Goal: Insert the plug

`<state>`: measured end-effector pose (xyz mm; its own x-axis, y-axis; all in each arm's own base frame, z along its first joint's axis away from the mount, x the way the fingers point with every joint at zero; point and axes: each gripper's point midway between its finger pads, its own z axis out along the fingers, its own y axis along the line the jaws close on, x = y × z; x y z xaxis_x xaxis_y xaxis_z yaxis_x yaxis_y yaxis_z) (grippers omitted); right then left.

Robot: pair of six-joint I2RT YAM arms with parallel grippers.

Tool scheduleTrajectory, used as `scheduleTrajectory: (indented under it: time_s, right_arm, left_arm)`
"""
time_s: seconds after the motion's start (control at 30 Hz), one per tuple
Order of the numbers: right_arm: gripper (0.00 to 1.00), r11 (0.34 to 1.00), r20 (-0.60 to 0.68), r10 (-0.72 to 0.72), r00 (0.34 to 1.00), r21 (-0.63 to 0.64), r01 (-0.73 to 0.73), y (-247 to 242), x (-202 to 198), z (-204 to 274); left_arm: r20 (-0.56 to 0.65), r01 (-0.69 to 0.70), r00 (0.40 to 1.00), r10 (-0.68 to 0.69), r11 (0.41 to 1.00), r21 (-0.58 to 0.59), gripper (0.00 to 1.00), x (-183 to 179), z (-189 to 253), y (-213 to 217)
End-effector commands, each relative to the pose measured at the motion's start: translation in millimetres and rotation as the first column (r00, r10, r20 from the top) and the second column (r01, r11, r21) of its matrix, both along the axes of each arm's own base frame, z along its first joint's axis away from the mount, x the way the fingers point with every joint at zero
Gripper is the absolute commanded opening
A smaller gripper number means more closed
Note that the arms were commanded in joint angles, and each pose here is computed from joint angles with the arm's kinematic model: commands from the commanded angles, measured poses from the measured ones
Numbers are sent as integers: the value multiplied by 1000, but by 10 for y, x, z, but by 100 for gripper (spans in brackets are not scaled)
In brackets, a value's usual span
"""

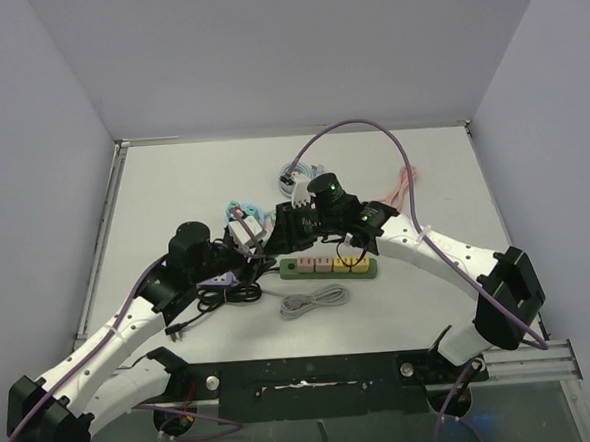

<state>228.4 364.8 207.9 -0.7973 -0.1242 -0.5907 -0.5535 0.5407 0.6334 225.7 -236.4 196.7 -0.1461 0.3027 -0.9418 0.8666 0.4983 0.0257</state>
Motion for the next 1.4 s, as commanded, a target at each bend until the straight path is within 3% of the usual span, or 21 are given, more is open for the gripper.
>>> scheduleTrajectory:
  time_s: [0.0,0.07,0.27,0.4,0.7,0.93,1.2,1.37]
  right_arm:
    - [0,998,118,-31,993,-47,36,-207,343,89]
    - [0,999,173,-8,985,-51,17,-356,464,124]
    - [0,965,365,249,897,-170,-199,-858,810,86]
    - [0,904,437,418,797,-290,-315,-1092,1078,-30]
    - [0,734,363,675,642,-419,-535,-1124,1419,-351]
    - [0,663,309,730,609,-536,-523,-1095,1750,-658]
    - [0,528,283,826,488,-692,-492,-780,1899,-893]
    - [0,440,279,887,369,-754,-488,-590,1878,-973]
  left_arm:
    - [50,-73,996,79,991,-111,60,75,385,10]
    - [22,-133,990,138,981,-144,69,101,403,63]
    - [-131,-369,929,346,894,-255,70,190,486,280]
    - [-268,-509,852,450,831,-224,71,245,360,423]
    - [-431,-681,708,560,702,-207,72,426,148,851]
    - [-524,-736,632,571,653,-176,72,463,-108,1121]
    - [-531,-772,579,618,625,-114,72,448,-222,1220]
    - [-515,-797,539,666,602,-56,72,396,-282,1335]
